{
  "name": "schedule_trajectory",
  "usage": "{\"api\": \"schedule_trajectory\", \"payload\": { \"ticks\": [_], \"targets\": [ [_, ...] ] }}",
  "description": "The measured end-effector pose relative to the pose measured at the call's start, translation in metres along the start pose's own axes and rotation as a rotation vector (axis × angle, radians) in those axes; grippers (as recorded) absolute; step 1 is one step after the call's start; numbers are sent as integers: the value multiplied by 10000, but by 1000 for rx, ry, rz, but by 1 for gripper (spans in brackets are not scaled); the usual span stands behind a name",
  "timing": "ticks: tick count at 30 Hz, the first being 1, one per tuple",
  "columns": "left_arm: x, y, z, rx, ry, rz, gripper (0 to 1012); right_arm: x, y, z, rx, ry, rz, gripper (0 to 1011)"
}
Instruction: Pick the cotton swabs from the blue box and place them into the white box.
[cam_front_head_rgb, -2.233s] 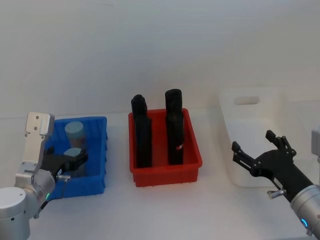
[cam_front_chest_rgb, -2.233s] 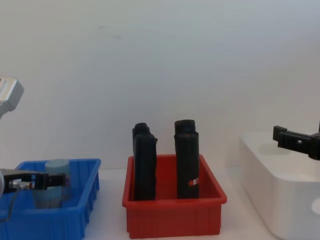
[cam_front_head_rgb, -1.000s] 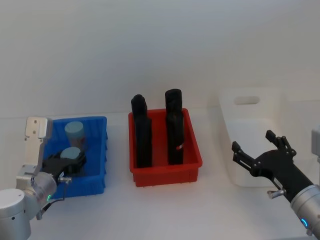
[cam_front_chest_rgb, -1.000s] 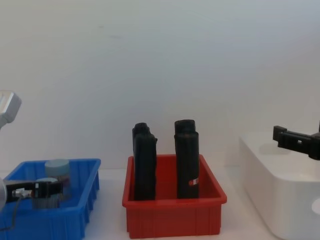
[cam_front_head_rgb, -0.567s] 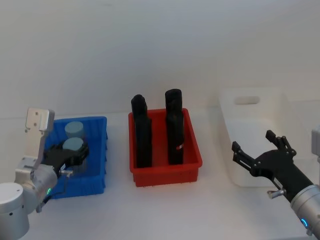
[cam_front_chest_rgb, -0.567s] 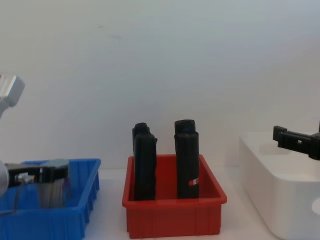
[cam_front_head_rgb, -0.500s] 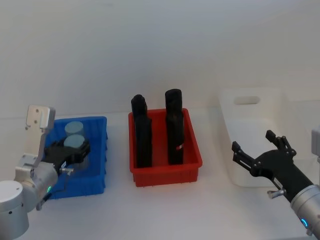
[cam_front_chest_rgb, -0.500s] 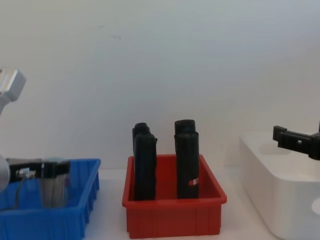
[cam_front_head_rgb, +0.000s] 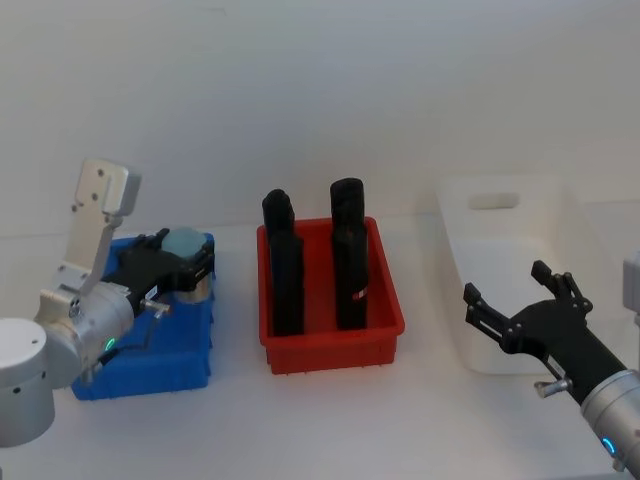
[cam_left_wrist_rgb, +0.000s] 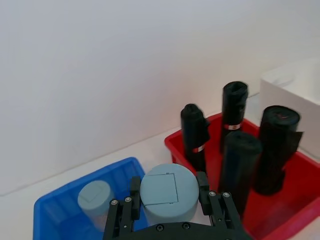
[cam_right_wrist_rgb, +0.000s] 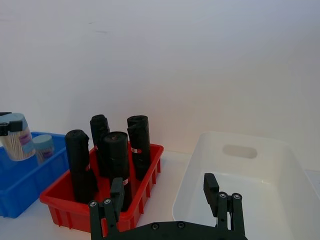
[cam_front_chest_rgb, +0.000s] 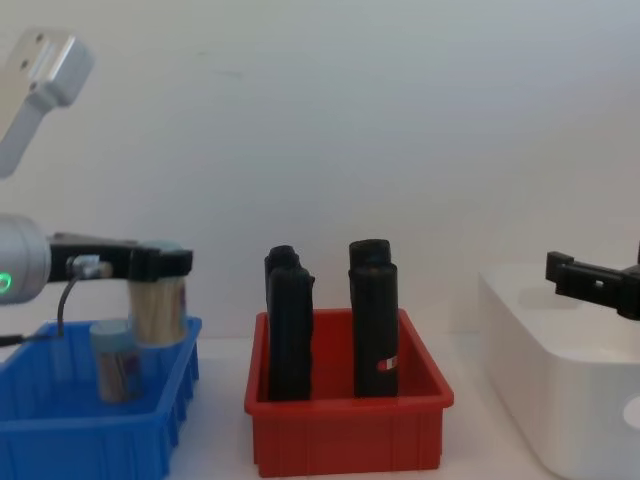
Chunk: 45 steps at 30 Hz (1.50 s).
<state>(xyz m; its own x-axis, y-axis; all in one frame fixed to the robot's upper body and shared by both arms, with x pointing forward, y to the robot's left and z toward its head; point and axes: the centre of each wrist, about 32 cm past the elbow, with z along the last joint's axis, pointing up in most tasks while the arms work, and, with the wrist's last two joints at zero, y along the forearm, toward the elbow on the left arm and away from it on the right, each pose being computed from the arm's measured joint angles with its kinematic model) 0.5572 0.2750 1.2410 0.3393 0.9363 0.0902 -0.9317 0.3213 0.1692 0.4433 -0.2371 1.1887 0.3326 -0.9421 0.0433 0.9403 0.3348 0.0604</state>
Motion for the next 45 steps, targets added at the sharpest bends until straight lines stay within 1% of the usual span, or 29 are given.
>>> {"api": "schedule_trajectory", "payload": {
  "ticks": [2, 3, 5, 6, 7, 8, 11, 12, 15, 16, 18, 19, 20, 21, 23, 25, 31, 37, 45],
  "targets": [
    [-15, 9, 55, 4, -8, -17, 663, 0, 0, 0, 0, 0, 0, 1002],
    [-33, 19, 116, 4, -15, -34, 663, 0, 0, 0, 0, 0, 0, 1001],
    [-46, 29, 169, 10, -20, -48, 663, 0, 0, 0, 0, 0, 0, 1001],
    [-59, 38, 215, 11, -25, -63, 663, 0, 0, 0, 0, 0, 0, 1001],
    [-65, 43, 238, 17, -26, -73, 663, 0, 0, 0, 0, 0, 0, 1001],
    [-78, 56, 291, 21, -30, -90, 663, 0, 0, 0, 0, 0, 0, 1001],
    [-94, 74, 357, 26, -33, -112, 663, 0, 0, 0, 0, 0, 0, 1002],
    [-105, 88, 404, 28, -37, -130, 663, 0, 0, 0, 0, 0, 0, 1002],
    [-117, 107, 461, 31, -39, -153, 663, 0, 0, 0, 0, 0, 0, 1001],
    [-124, 119, 497, 32, -40, -169, 663, 0, 0, 0, 0, 0, 0, 1002],
    [-132, 134, 535, 30, -41, -187, 663, 0, 0, 0, 0, 0, 0, 1001],
    [-140, 148, 570, 30, -40, -209, 663, 0, 0, 0, 0, 0, 0, 1001],
    [-143, 154, 585, 29, -39, -217, 663, 0, 0, 0, 0, 0, 0, 1001],
    [-150, 167, 615, 27, -38, -237, 663, 0, 0, 0, 0, 0, 0, 1002],
    [-155, 179, 643, 25, -36, -255, 663, 0, 0, 0, 0, 0, 0, 1001],
    [-164, 198, 682, 22, -31, -288, 663, 0, 0, 0, 0, 0, 0, 1001],
    [-191, 244, 771, 12, -23, -350, 663, 0, 0, 0, 0, 0, 0, 1002],
    [-208, 274, 824, 5, -18, -389, 663, 0, 0, 0, 0, 0, 0, 1001],
    [-222, 296, 861, 1, -14, -418, 663, 0, 0, 0, 0, 0, 0, 1001]
  ]
}}
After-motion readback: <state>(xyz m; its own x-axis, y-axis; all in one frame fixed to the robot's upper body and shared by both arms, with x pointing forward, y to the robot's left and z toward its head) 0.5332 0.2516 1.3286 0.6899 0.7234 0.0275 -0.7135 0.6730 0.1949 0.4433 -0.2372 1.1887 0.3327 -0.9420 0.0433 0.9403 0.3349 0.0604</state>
